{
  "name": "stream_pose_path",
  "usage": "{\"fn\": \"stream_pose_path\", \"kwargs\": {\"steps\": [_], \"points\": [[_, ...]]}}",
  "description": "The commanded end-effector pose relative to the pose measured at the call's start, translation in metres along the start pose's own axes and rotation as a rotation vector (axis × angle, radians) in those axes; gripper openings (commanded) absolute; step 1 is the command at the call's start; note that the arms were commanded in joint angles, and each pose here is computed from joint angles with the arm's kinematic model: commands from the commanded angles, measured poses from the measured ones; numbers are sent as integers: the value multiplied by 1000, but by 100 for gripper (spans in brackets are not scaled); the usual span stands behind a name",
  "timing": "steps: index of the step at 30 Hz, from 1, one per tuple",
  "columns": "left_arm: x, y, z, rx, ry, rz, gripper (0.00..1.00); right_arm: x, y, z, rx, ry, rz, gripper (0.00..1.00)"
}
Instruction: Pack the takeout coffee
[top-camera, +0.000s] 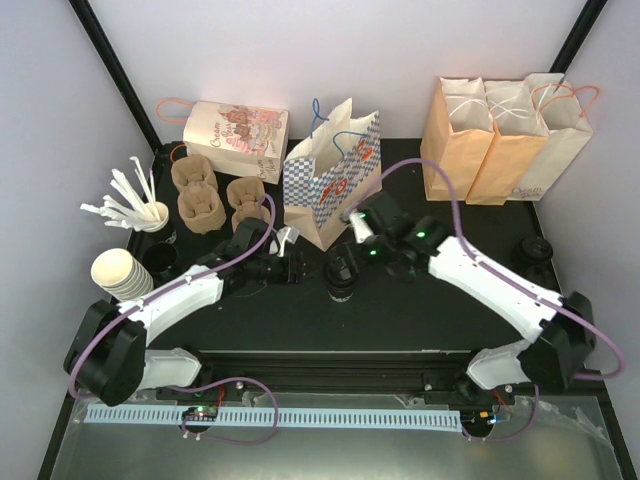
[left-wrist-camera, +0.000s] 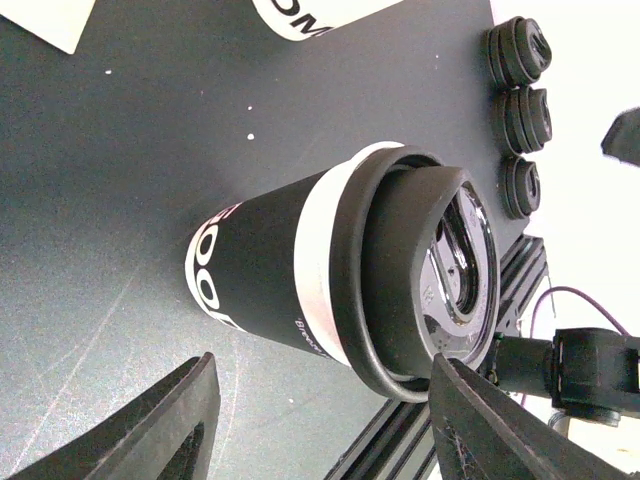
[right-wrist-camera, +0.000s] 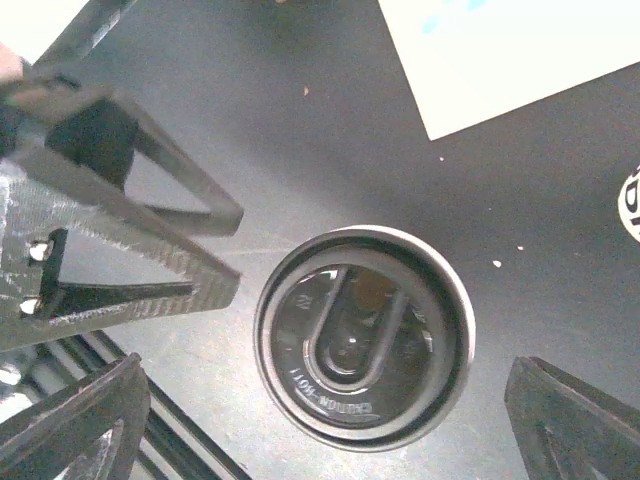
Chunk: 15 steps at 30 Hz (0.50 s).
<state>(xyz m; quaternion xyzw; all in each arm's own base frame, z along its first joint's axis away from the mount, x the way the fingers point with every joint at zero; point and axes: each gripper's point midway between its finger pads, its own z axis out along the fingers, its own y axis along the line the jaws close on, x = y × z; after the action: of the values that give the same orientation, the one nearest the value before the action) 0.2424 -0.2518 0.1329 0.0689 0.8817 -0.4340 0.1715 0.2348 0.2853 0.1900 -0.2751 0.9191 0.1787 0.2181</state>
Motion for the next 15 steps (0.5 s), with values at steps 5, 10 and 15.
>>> {"fn": "stream_pose_path", "kwargs": {"steps": [5, 10, 15], "points": [[3, -8, 0, 72, 2, -2, 55, -10, -11, -11, -335, -148, 149, 75], [3, -13, 1, 100, 8, -13, 50, 11, -25, 7, -323, -72, 230, 59], [3, -20, -3, 134, 2, -24, 35, 17, -39, 12, -277, -75, 270, 55]]}}
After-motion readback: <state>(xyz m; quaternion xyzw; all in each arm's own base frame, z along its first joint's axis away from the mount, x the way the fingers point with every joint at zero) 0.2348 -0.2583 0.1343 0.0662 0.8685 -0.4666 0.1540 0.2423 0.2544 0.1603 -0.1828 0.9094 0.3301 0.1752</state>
